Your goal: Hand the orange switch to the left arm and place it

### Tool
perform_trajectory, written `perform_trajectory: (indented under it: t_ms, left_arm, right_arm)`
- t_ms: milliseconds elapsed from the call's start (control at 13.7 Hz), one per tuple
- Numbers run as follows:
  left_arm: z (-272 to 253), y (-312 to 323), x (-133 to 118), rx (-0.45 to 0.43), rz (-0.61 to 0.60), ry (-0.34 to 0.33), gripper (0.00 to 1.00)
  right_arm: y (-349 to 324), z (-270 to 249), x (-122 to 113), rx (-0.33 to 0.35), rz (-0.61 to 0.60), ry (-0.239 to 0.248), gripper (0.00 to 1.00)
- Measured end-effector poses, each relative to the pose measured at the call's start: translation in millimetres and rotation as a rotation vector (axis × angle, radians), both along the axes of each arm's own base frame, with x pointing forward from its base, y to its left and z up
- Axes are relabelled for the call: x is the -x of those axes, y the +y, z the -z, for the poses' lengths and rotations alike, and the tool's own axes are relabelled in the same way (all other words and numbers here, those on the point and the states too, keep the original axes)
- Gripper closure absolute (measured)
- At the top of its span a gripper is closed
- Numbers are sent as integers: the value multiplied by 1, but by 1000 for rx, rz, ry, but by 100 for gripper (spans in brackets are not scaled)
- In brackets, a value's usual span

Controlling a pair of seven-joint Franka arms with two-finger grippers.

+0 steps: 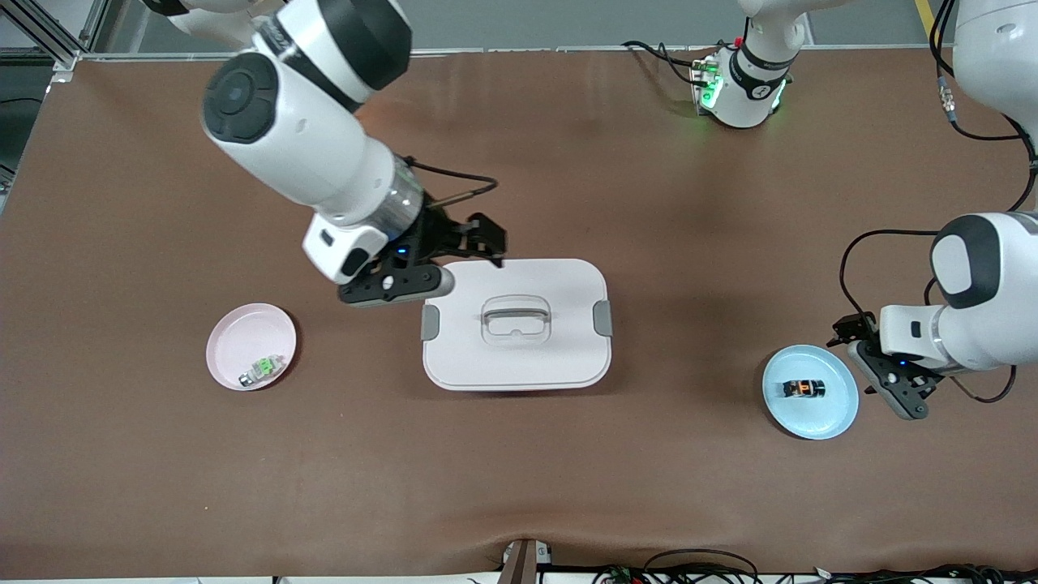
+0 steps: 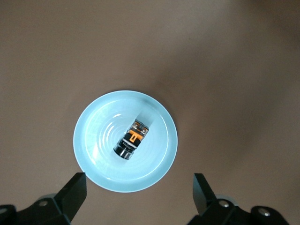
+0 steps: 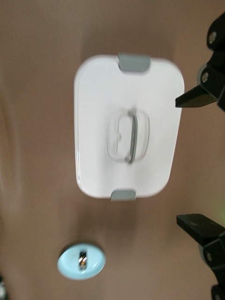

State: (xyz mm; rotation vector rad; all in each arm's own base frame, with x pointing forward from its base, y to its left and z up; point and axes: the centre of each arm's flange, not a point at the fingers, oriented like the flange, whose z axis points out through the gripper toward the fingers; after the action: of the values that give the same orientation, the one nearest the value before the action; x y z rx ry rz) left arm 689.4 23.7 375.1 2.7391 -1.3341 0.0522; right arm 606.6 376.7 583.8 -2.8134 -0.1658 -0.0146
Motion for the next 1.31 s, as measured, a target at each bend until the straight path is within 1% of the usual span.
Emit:
perform_trajectory:
  t_ms: [146, 292, 364, 437, 510, 656, 802, 948, 1093, 1166, 1312]
  left_arm:
    - [-21, 0, 2, -6, -102, -15, 0]
    - [-44, -6, 7, -8, -193, -17, 0]
    - [-56, -11, 11, -9, -236, -13, 0]
    - [-71, -17, 16, -11, -282, -12, 0]
    - [-86, -23, 21, -15, -328, -11, 0]
    - [-114, -36, 33, -22, -420, -7, 0]
    - [-135, -46, 44, -30, -506, 5, 0]
    - [-150, -55, 55, -39, -618, 31, 0]
    - [-161, -68, 66, -78, -722, 45, 0]
    - [-167, -76, 72, -109, -761, 51, 0]
    - [-180, -88, 85, -147, -833, 62, 0]
  right_arm:
    - [-36, -7, -9, 63, -143, -48, 0]
    - [-74, -10, -21, 140, -293, -99, 0]
    - [-90, -10, -26, 168, -360, -114, 0]
    - [-107, -11, -31, 192, -398, -118, 0]
    - [-125, -11, -35, 213, -405, -111, 0]
    - [-165, -10, -47, 236, -373, -95, 0]
    - [-205, -8, -55, 258, -339, -64, 0]
    - [-227, -4, -57, 336, -325, -30, 0]
    - [-235, -3, -56, 422, -321, -14, 0]
    - [-237, -4, -55, 443, -317, -11, 0]
    - [-242, -14, -52, 461, -282, -16, 0]
